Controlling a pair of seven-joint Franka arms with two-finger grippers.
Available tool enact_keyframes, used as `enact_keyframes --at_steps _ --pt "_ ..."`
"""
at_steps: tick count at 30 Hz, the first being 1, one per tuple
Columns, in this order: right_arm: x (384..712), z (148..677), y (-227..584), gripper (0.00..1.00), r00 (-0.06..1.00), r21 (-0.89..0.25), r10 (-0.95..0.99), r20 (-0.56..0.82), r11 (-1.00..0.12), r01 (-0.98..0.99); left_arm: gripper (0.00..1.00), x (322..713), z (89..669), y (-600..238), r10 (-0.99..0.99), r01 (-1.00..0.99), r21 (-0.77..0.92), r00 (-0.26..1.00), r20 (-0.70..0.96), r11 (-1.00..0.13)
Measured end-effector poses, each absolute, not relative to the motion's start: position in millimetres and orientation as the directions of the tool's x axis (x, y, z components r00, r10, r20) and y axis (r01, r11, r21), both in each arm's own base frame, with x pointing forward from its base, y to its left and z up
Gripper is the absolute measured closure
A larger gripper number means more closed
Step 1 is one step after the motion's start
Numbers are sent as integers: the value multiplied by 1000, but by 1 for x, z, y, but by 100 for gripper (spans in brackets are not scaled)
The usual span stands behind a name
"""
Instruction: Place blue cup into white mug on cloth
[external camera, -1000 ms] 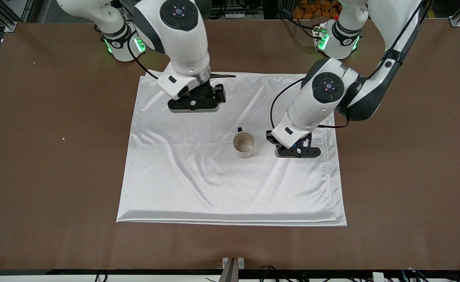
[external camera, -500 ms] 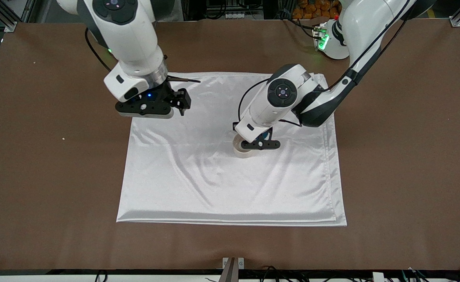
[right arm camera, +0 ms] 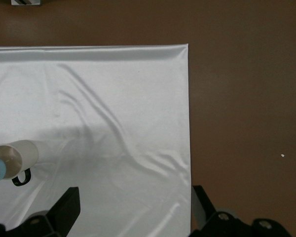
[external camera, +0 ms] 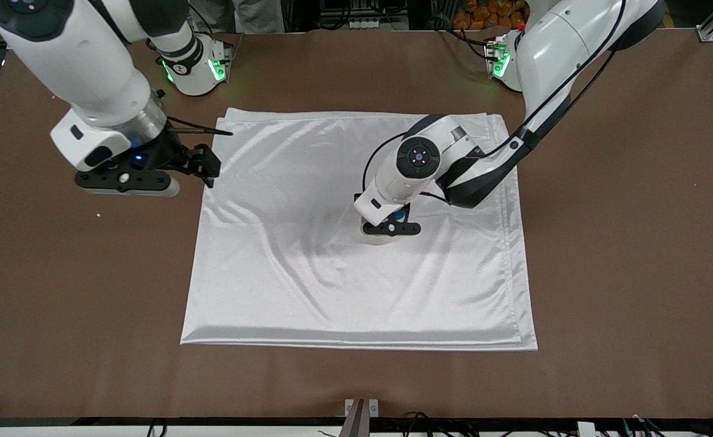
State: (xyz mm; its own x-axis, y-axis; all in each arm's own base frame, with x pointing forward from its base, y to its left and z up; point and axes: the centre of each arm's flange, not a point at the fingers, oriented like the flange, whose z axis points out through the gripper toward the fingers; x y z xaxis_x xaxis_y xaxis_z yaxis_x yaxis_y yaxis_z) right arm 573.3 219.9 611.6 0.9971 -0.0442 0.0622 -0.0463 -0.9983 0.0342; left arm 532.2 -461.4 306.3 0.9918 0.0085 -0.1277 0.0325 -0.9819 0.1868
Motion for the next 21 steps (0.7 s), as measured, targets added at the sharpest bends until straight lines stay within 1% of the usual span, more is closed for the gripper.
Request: enact_keyframes --at_steps 9,18,19,21 --pt "588 626 151 0 997 37 24 75 -999 21 96 531 294 -468 -3 22 201 993 -121 -979" --pt "599 629 85 0 997 22 26 69 -999 25 95 535 296 -468 -1 23 206 994 -113 -978" --pt "600 629 79 0 997 22 32 68 -999 30 94 536 297 -468 0 23 207 994 -111 -978" --pt "601 629 70 0 997 21 37 67 -999 36 88 537 300 -468 1 23 210 994 -107 -978"
